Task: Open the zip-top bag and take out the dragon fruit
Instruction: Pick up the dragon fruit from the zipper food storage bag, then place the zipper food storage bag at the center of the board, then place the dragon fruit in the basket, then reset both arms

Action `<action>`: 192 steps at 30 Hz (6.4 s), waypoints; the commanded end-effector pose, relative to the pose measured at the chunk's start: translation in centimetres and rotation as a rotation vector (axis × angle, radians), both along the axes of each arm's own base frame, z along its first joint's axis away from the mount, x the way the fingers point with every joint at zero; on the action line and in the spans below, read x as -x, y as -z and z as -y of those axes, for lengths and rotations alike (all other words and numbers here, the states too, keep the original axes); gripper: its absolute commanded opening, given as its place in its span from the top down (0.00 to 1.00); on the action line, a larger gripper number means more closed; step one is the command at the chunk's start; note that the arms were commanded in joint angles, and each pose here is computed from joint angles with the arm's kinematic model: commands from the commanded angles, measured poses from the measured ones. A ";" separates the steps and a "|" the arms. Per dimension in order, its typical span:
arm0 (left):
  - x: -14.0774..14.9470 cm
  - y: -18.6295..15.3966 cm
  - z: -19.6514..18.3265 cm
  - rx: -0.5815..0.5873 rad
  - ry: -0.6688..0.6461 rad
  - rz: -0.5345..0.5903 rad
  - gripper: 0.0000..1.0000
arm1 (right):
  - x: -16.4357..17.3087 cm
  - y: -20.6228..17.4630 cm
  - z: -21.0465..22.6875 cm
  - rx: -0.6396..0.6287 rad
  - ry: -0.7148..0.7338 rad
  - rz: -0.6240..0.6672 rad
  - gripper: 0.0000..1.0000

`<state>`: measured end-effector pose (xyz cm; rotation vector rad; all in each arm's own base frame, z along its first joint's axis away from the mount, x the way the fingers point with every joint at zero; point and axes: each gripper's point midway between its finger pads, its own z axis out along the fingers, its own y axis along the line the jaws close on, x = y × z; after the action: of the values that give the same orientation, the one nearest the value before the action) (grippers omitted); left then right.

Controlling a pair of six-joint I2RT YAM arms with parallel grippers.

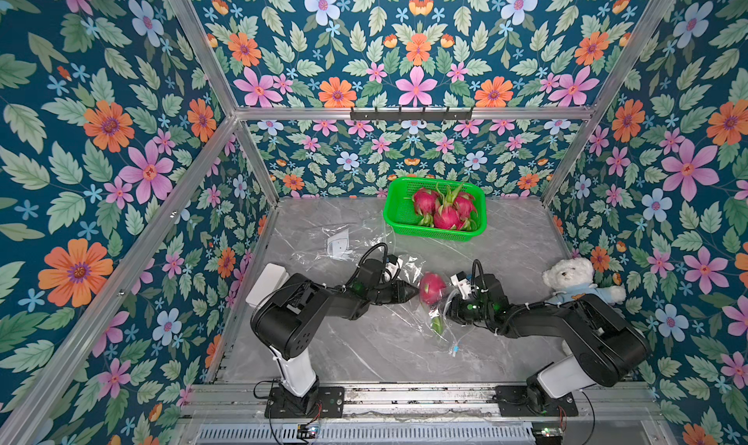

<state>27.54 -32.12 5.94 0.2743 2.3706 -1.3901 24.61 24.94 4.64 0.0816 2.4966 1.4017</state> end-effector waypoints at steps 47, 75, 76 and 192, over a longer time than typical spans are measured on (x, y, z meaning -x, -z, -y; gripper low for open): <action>-6.2 -3.6 -2.6 0.066 0.006 0.173 0.05 | 1.1 -6.8 5.1 0.108 -0.041 0.115 1.00; -15.8 -7.8 -19.2 -0.302 -0.543 0.363 1.00 | 2.4 -8.2 3.9 0.001 -0.111 0.098 1.00; -16.0 -8.1 -19.8 -0.305 -0.560 0.370 1.00 | 2.4 -8.1 3.9 0.002 -0.110 0.094 1.00; -7.9 -8.3 -35.8 -0.747 -1.129 0.564 0.01 | -8.2 -11.8 25.1 0.616 0.649 0.448 0.40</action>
<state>35.20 1.56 12.22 -0.3812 1.9821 -0.0347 34.10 2.36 18.05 0.3443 2.1235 0.4819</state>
